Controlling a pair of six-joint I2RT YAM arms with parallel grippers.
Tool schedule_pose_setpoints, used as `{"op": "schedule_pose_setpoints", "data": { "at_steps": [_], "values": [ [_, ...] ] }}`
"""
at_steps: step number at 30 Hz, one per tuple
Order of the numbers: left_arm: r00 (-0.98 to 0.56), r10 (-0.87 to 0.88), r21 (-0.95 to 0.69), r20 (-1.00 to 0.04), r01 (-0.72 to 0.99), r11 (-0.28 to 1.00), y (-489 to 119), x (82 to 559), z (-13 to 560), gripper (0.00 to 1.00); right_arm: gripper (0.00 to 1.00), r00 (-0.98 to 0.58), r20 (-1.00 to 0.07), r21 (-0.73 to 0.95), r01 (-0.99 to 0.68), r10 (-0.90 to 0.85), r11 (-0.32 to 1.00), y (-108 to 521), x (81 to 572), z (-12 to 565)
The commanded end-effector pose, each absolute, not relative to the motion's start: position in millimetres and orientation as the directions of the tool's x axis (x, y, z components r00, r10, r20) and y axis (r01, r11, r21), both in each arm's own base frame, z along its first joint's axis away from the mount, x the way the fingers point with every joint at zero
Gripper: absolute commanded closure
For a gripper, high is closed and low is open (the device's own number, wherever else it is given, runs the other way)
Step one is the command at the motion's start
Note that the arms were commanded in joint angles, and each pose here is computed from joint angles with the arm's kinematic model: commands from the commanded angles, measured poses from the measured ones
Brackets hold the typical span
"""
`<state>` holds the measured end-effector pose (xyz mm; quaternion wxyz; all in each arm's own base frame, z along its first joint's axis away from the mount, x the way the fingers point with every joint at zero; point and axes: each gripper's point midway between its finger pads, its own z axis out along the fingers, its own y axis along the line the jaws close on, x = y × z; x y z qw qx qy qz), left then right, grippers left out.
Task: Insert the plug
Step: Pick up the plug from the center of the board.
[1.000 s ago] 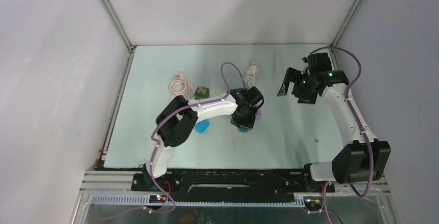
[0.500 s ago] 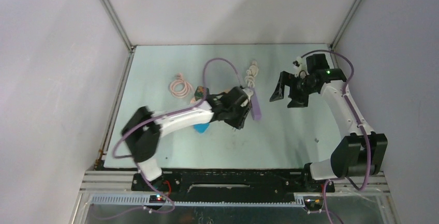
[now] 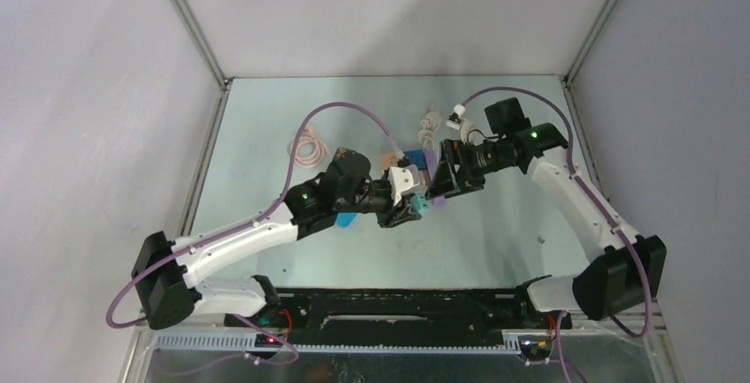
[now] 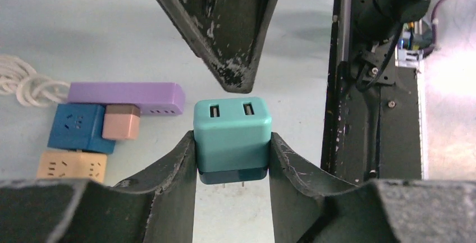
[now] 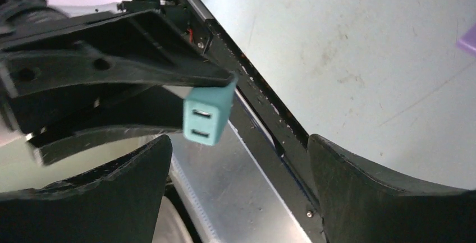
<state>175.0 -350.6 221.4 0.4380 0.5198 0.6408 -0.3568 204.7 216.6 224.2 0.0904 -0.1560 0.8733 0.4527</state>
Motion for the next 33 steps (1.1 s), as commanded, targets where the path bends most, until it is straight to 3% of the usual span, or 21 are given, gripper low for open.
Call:
{"op": "schedule_pose_setpoints", "data": {
  "at_steps": [1,5,16,22,25,28,29,30,33],
  "values": [
    [0.129,0.305,0.155,-0.944,0.986,0.064,-349,162,244,1.00,0.08,-0.791,-0.561,0.669,-0.607,-0.244,0.429,224,193,272],
    [0.154,0.305,0.185,-0.940,0.980,0.075,-347,164,252,1.00,0.09,-0.764,-0.580,0.621,-0.640,-0.284,0.453,226,183,271],
    [0.170,0.331,0.220,-0.928,0.968,0.120,-342,174,260,1.00,0.27,-0.852,-0.399,0.620,-0.522,-0.339,0.585,250,186,241],
    [0.162,0.324,0.220,-0.932,0.964,0.151,-342,178,263,1.00,0.32,-0.876,-0.334,0.662,-0.480,-0.347,0.576,268,190,234],
    [0.154,0.332,0.220,-0.931,0.960,0.171,-342,182,261,1.00,0.46,-0.876,-0.308,0.681,-0.476,-0.372,0.556,278,186,234],
    [0.141,0.343,0.224,-0.929,0.950,0.216,-339,190,260,1.00,0.88,-0.871,-0.292,0.695,-0.477,-0.394,0.539,281,181,234],
    [0.142,0.343,0.229,-0.929,0.946,0.231,-339,193,261,0.96,0.98,-0.870,-0.295,0.693,-0.480,-0.396,0.538,281,181,234],
    [0.133,0.338,0.225,-0.932,0.942,0.250,-338,195,262,0.86,1.00,-0.868,-0.298,0.688,-0.483,-0.397,0.541,279,180,234],
    [0.088,0.327,0.205,-0.941,0.917,0.342,-336,209,266,0.41,1.00,-0.865,-0.309,0.657,-0.494,-0.395,0.569,272,184,231]
  ]
}}
